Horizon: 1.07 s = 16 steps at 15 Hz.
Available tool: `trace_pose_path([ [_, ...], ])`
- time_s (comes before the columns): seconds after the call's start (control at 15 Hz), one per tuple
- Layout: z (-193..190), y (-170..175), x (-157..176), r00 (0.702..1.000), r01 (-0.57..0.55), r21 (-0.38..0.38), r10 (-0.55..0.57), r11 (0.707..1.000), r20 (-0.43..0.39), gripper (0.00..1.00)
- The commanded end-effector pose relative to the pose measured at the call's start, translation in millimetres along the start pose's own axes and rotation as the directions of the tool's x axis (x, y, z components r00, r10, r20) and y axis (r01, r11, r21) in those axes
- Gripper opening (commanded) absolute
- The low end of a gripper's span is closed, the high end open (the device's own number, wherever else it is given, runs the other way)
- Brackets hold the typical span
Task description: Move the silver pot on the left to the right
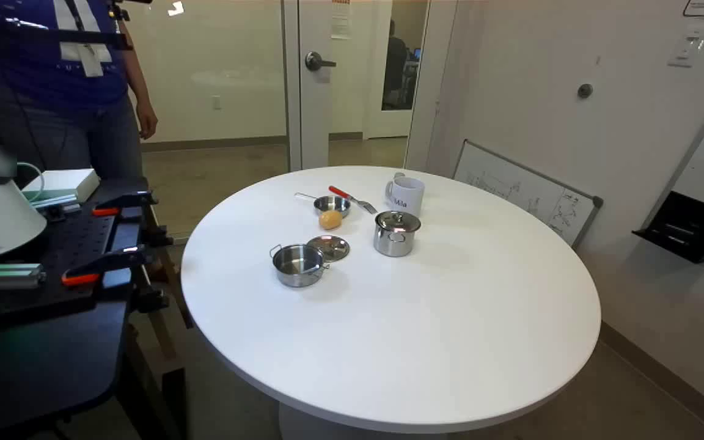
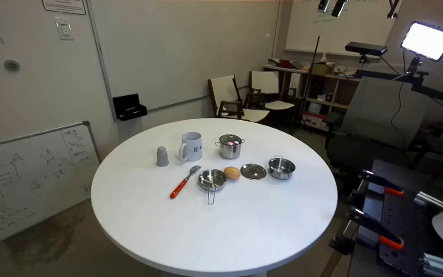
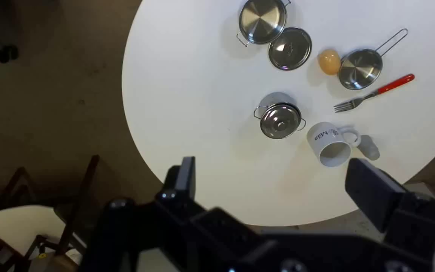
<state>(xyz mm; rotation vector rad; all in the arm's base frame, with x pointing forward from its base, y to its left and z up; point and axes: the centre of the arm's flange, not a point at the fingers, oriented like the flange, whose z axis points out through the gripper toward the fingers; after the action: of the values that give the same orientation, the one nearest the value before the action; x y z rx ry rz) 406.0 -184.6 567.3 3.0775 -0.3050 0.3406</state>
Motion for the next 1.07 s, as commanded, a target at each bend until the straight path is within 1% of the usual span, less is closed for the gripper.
trace_pose_path([
  [0.0,-0.3,0.1,0.1,1.000,0.000,0.000,0.000,1.000,-0.001,1.00],
  [0.13,0.7,-1.5,-1.4,1.000,0.007,-0.009,-0.007,1.000,0.006,1.00],
  [0.2,5.0,-3.7,-0.5,1.000,0.008,0.008,-0.008,1.000,0.004,1.00],
  [0.47,36.4,-13.2,6.6,0.999,-0.006,0.013,0.006,1.000,0.043,1.00],
  [0.67,71.5,-15.0,12.9,0.996,-0.061,-0.020,0.062,0.998,0.066,1.00],
  [0.93,128.7,-12.1,23.5,0.989,-0.131,-0.087,0.136,0.988,0.050,1.00],
  [1.0,145.9,-9.3,25.8,0.983,-0.174,-0.110,0.180,0.979,0.047,1.00],
])
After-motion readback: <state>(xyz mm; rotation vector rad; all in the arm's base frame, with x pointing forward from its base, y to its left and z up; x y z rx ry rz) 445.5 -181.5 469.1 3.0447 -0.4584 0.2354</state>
